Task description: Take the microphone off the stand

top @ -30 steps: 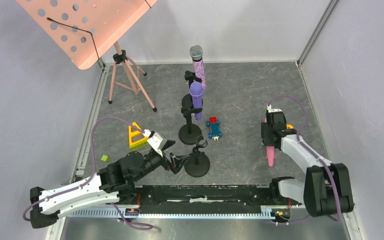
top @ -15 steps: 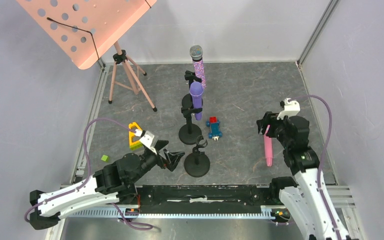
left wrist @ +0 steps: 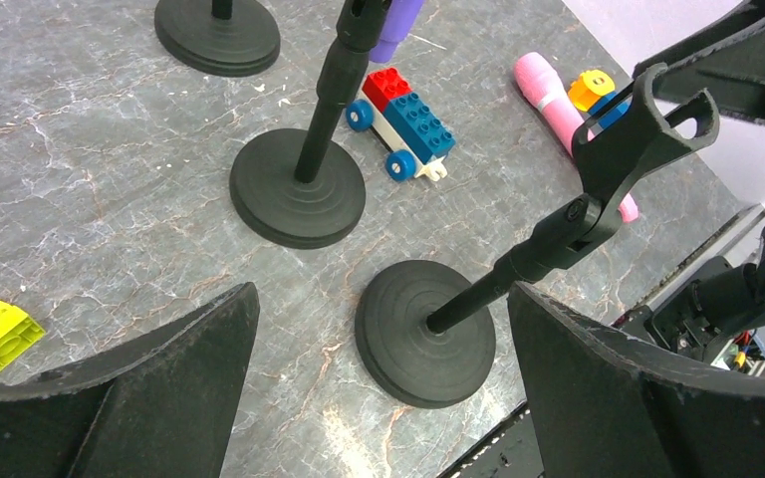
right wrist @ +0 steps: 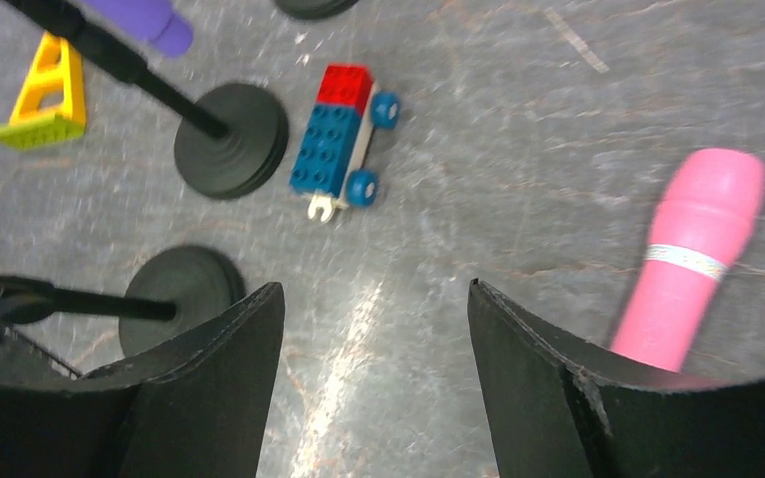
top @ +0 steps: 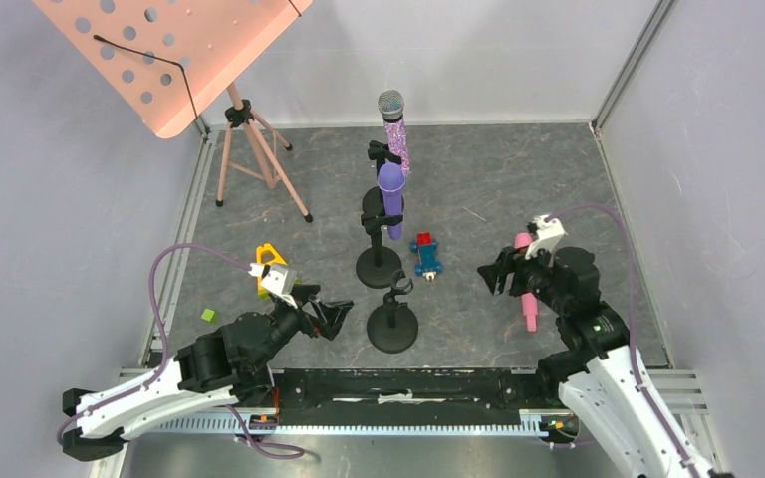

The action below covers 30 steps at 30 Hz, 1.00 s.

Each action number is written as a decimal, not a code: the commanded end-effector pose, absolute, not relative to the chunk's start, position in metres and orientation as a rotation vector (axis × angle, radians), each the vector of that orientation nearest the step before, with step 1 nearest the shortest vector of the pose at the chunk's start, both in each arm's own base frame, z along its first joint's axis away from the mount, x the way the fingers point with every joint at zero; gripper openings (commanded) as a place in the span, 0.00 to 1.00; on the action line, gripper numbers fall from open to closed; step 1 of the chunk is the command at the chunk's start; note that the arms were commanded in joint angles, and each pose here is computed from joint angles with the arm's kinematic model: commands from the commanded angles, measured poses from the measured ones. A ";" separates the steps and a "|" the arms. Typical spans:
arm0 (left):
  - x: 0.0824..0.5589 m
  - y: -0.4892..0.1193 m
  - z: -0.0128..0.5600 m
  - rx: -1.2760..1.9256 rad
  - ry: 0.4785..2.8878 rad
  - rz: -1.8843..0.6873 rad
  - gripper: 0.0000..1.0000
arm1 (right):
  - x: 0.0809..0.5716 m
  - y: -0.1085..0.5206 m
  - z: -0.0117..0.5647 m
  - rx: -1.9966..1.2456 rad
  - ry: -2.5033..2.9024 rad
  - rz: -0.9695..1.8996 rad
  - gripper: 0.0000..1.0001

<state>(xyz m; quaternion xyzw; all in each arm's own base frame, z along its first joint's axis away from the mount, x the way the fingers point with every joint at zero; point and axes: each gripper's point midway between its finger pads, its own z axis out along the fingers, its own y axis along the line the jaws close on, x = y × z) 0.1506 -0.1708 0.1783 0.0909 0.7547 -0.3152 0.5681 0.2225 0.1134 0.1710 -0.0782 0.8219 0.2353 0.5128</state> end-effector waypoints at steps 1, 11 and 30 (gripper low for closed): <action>0.154 -0.167 0.178 0.160 1.785 -0.725 1.00 | 0.223 0.131 0.166 -0.263 2.025 0.499 0.73; 0.158 -0.163 0.166 0.147 1.826 -0.667 1.00 | 0.198 0.177 0.138 -0.396 1.972 0.504 0.72; 0.151 -0.165 0.157 0.167 1.859 -0.697 1.00 | 0.131 0.287 0.152 -0.695 1.613 0.702 0.75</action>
